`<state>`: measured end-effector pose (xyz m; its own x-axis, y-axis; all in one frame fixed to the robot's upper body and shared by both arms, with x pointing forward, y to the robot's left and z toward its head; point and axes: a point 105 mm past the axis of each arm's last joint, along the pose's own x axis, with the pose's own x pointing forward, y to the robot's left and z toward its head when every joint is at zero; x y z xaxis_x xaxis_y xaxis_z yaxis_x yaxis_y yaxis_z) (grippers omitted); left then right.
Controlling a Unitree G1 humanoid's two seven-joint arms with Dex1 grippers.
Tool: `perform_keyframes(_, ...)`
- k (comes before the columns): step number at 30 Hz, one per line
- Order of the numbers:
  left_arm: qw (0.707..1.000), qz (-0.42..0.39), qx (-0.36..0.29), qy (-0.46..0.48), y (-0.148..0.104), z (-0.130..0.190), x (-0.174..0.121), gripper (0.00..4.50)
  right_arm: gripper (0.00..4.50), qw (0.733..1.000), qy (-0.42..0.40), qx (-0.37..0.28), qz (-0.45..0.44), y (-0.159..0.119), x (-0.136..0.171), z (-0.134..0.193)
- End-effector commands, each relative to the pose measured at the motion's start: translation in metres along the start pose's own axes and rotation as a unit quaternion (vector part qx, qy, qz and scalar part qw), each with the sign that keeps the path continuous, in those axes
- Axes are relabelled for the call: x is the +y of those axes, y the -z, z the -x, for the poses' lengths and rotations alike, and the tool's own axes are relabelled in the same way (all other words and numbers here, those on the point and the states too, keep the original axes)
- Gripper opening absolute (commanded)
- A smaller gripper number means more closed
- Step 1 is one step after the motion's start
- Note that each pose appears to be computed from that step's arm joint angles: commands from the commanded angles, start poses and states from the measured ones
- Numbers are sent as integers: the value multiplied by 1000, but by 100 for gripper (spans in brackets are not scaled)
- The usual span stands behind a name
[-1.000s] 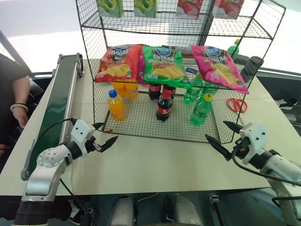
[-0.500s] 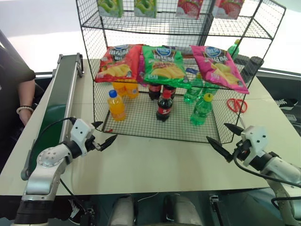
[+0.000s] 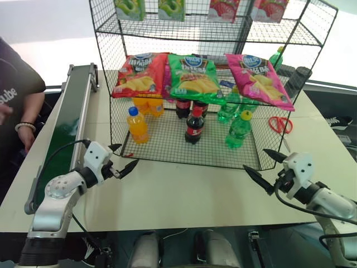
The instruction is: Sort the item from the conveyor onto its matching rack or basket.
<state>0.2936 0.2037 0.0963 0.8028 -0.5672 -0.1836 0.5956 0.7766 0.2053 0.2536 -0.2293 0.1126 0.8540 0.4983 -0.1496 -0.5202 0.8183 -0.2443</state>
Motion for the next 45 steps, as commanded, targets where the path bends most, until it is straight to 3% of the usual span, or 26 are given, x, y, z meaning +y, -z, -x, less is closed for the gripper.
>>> perform_keyframes(1,1000,-12,-18,-4,-9,1,0,450,443,1000,0,-19,14,-10,-2,-1)
perform_keyframes(45,1000,-4,-19,-2,-10,-3,-1,450,443,1000,3,-26,14,-23,5,-8)
